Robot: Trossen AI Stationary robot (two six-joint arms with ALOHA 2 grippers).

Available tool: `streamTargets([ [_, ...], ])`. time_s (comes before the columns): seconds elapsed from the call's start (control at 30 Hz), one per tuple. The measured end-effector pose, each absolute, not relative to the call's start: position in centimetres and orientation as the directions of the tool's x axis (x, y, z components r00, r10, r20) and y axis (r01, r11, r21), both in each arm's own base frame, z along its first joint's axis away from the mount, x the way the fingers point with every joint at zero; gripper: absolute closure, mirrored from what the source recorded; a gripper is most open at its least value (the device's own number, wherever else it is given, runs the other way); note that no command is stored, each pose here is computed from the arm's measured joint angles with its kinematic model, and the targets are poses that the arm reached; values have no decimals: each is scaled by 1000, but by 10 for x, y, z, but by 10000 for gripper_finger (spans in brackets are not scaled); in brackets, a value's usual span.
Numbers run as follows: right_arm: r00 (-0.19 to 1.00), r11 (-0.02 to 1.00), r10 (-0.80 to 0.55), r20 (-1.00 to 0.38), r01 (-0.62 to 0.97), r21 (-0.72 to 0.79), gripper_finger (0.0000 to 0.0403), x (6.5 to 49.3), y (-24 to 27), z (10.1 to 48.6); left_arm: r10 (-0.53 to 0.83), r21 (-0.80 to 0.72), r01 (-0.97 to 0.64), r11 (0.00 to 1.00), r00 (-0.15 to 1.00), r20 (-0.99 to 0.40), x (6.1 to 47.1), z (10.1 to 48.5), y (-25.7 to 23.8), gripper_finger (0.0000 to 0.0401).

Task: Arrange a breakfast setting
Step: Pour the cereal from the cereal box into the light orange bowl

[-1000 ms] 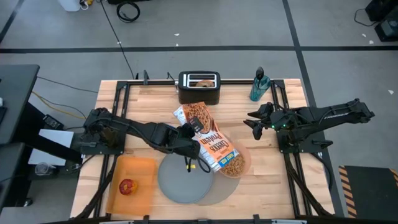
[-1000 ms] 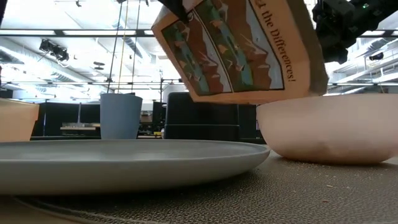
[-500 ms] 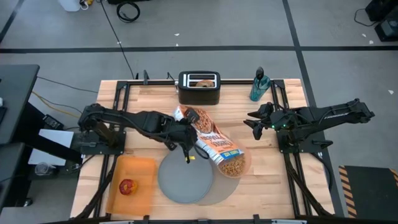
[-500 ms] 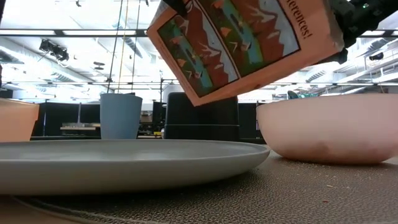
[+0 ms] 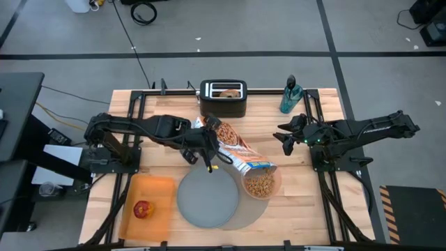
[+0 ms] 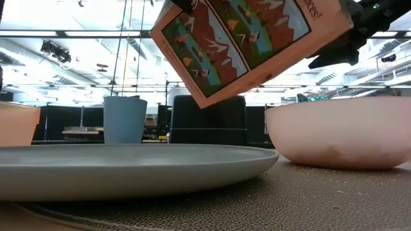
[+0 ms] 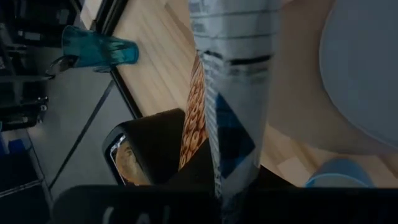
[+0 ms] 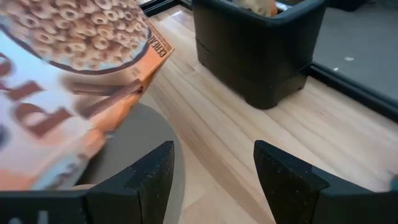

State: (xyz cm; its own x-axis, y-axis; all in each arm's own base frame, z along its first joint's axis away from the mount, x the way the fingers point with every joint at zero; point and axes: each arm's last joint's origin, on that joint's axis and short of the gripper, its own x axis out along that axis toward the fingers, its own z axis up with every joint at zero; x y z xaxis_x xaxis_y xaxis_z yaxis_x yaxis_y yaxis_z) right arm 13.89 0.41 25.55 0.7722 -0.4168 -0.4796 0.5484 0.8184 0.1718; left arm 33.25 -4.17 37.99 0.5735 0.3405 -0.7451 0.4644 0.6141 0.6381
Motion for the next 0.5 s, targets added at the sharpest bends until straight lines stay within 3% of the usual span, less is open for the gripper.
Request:
streamTargets([
  [0.5, 766, 779, -534, -359, 610, 143, 175, 124, -1, 268, 208, 562, 425, 710, 635, -744, 330, 392, -24, 390],
])
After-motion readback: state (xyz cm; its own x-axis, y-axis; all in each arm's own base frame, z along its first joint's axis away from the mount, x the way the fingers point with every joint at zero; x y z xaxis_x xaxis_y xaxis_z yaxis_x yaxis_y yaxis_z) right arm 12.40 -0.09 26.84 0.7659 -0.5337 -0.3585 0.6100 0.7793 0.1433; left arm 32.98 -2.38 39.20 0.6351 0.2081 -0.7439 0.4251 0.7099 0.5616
